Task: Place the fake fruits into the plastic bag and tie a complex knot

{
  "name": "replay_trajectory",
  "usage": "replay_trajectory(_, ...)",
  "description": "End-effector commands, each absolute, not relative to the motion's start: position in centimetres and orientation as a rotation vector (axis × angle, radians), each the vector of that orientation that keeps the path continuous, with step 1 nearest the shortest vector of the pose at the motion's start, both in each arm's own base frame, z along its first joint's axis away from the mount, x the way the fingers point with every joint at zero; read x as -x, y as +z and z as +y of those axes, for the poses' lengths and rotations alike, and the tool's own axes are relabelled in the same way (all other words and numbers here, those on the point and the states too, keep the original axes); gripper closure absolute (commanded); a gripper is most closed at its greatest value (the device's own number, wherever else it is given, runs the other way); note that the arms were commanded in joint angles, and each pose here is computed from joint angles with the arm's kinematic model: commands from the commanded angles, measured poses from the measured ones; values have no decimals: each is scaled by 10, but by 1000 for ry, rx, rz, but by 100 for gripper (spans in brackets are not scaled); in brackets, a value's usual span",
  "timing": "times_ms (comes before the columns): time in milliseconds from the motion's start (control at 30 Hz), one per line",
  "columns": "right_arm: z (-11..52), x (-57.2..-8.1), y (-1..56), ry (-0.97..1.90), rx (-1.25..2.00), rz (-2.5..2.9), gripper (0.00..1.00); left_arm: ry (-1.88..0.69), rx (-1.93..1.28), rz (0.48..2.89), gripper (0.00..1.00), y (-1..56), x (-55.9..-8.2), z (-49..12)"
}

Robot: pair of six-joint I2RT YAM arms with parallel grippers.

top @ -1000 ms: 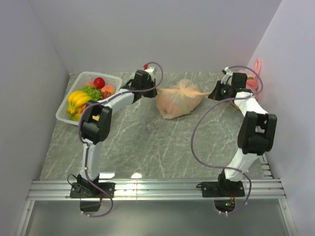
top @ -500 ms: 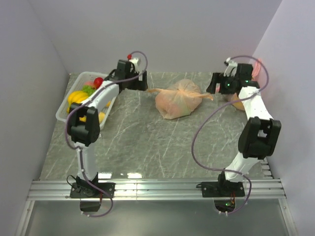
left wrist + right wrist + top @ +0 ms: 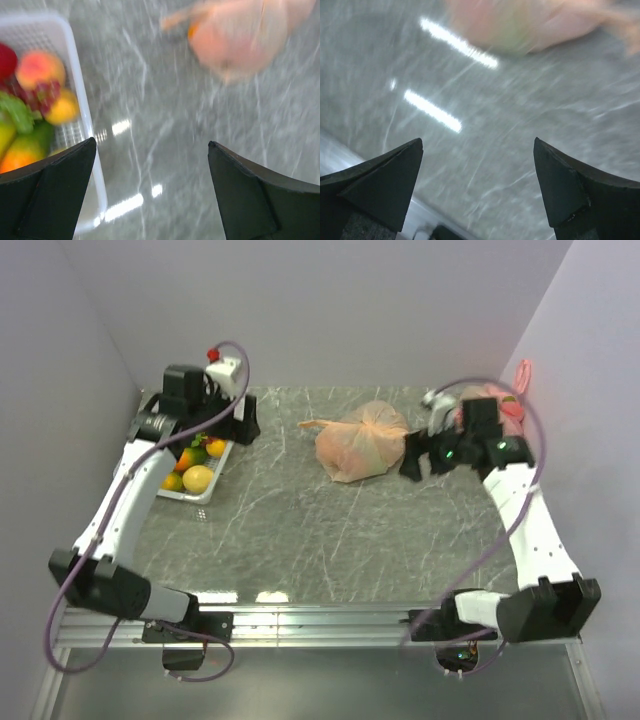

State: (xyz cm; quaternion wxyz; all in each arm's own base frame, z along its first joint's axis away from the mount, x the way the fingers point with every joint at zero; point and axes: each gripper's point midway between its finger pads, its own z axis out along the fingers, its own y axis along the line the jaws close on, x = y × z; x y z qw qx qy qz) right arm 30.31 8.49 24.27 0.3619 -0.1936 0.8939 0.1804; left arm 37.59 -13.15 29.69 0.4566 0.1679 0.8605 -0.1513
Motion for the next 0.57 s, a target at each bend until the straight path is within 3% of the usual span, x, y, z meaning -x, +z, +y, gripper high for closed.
replay_trajectory(0,99,-263,216,339,654,2342,1,-324,-548,2243,1,248,-332,-119)
replay_trajectory(267,120,-229,160,213,820,2357,1,-326,-583,2290,1,203,-280,-108)
replay_trajectory(400,122,-227,162,223,824,2337,1,-322,-562,2326,1,187,-267,-104)
replay_trajectory(533,129,-222,165,291,812,2341,0,-357,-541,2261,1,209,-267,-108)
